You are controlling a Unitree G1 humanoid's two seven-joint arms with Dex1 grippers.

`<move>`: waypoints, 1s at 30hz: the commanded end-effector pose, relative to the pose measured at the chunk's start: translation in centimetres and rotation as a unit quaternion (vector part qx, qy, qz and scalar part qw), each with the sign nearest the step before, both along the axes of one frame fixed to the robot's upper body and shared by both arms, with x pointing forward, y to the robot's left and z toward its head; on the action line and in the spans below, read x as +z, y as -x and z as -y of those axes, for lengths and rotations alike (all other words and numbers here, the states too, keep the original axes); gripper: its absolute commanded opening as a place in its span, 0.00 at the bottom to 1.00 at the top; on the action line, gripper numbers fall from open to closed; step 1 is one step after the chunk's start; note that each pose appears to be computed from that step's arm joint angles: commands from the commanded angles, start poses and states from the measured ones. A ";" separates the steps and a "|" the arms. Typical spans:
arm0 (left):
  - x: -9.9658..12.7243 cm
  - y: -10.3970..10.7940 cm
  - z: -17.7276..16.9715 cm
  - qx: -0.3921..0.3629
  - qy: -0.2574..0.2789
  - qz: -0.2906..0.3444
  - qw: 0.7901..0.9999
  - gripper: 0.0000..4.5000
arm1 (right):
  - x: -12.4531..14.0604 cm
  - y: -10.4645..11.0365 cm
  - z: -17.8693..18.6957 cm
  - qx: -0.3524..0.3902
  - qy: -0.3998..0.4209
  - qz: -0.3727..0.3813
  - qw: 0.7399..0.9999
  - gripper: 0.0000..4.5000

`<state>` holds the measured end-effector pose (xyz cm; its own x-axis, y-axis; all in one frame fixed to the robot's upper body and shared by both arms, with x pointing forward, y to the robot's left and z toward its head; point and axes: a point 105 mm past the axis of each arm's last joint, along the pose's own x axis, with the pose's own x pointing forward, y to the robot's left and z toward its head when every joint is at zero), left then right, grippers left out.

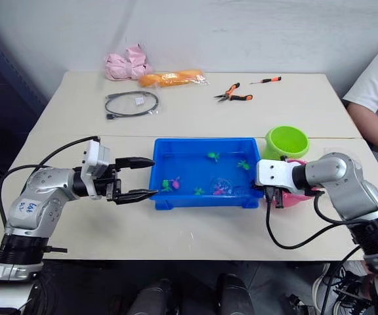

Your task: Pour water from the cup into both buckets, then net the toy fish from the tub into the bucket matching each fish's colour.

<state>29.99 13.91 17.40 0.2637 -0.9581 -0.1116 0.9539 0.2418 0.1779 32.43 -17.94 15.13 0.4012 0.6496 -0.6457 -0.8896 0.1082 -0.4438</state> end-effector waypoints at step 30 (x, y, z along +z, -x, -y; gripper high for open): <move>4.0 1.2 6.9 -0.123 0.102 0.018 0.987 0.99 | 7.9 8.7 12.5 -0.343 -0.242 0.102 0.902 0.00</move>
